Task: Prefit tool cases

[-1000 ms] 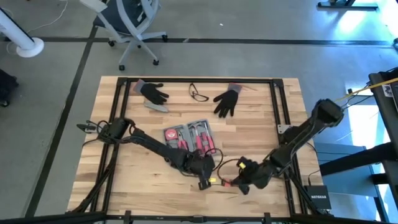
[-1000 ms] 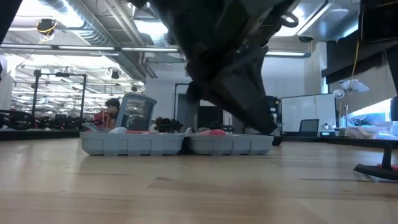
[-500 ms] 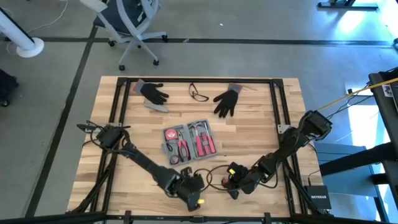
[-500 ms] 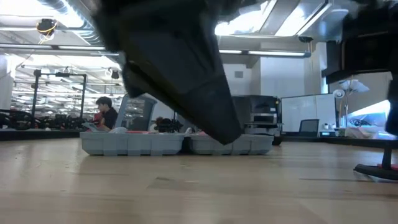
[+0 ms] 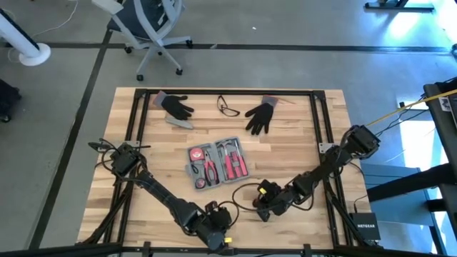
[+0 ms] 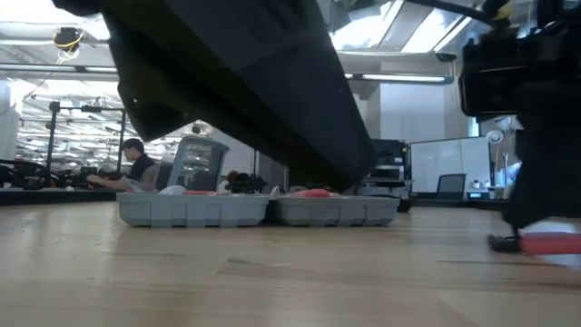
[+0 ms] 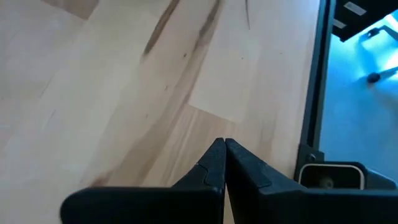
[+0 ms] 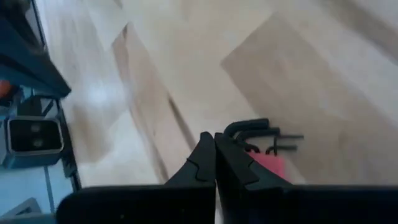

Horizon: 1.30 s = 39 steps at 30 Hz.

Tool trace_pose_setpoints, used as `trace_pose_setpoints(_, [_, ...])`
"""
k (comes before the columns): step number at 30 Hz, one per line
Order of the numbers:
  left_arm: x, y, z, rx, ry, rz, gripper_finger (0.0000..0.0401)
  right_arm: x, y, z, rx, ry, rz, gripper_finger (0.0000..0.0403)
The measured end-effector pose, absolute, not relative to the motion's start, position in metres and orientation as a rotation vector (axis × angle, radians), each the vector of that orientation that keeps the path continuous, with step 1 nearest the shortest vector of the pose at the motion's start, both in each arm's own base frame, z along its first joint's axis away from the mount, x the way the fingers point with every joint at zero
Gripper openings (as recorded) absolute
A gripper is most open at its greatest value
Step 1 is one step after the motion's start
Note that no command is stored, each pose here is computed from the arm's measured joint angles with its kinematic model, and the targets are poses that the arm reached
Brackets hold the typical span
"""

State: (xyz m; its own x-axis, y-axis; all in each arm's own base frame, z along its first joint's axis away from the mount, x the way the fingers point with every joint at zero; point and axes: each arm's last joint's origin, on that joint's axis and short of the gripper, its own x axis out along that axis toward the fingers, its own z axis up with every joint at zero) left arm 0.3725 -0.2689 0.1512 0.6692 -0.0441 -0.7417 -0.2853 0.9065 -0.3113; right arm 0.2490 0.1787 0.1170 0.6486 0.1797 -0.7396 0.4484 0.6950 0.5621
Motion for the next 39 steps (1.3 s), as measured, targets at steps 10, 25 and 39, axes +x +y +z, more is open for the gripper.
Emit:
trace_pose_setpoints(10, [0.381, -0.262, 0.157, -0.435, 0.792, 0.173, 0.0, 0.271, 0.152, 0.122, 0.819, 0.716, -0.261, 0.0])
trace_pose_setpoints(25, [0.427, -0.211, 0.135, -0.655, 0.516, 0.473, 0.0, 0.253, 0.12, 0.171, 0.721, 0.679, -0.325, 0.0])
trace_pose_setpoints(39, [0.426, -0.228, 0.129, -0.759, 0.386, 0.488, 0.0, 0.235, 0.112, 0.156, 0.825, 0.866, -0.245, 0.0])
